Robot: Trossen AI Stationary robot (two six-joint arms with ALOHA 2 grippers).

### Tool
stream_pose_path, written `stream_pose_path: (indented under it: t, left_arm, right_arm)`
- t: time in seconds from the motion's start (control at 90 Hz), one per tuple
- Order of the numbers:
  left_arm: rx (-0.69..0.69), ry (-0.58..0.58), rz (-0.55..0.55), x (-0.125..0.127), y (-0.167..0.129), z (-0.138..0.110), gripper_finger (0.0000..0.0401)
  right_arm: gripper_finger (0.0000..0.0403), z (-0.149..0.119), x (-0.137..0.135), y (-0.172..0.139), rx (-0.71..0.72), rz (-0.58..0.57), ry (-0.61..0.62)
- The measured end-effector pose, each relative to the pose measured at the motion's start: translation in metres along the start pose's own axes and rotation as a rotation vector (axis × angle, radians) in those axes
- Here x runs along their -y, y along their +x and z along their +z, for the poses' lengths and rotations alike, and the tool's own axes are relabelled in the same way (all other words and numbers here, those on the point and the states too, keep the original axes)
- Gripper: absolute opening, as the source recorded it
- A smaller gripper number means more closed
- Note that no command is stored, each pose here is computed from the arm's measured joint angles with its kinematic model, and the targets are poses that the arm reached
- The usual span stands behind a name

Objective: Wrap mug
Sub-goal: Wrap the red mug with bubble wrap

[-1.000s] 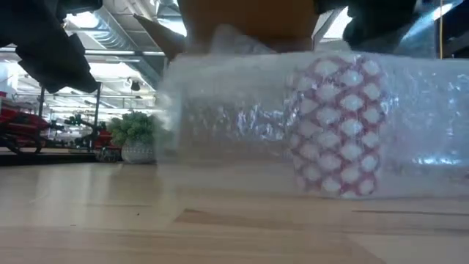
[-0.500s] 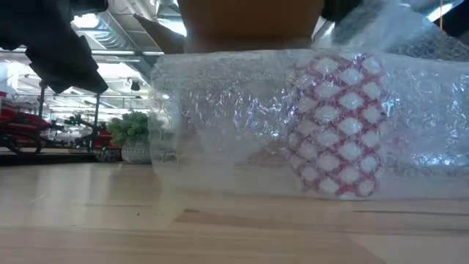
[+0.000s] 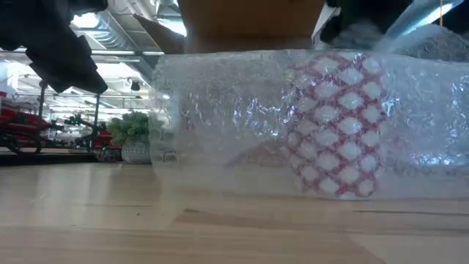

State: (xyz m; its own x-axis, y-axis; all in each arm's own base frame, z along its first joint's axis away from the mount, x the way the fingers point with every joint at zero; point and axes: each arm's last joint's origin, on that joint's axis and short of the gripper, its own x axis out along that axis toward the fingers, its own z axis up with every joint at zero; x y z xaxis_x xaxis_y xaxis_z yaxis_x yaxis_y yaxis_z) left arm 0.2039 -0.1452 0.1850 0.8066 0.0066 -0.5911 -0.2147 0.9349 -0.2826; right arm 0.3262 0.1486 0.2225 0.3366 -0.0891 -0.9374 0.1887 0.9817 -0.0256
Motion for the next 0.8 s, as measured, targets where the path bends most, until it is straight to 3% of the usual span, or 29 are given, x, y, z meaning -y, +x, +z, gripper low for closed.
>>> stream_pose_path:
  t: [0.2,0.378,0.8]
  left_arm:
    - [0.000,0.006,0.000,0.000,0.000,0.000,0.0120]
    - [0.001,0.010,0.000,0.000,0.000,0.000,0.0120]
    - [-0.047,0.047,-0.023,0.000,0.000,-0.002,0.0120]
  right_arm:
    - [0.0237,0.000,-0.005,0.025,-0.013,-0.074,-0.003]
    - [0.0237,0.001,-0.005,0.029,0.013,-0.106,0.023]
    - [0.0236,0.001,-0.012,0.051,-0.058,-0.061,0.151]
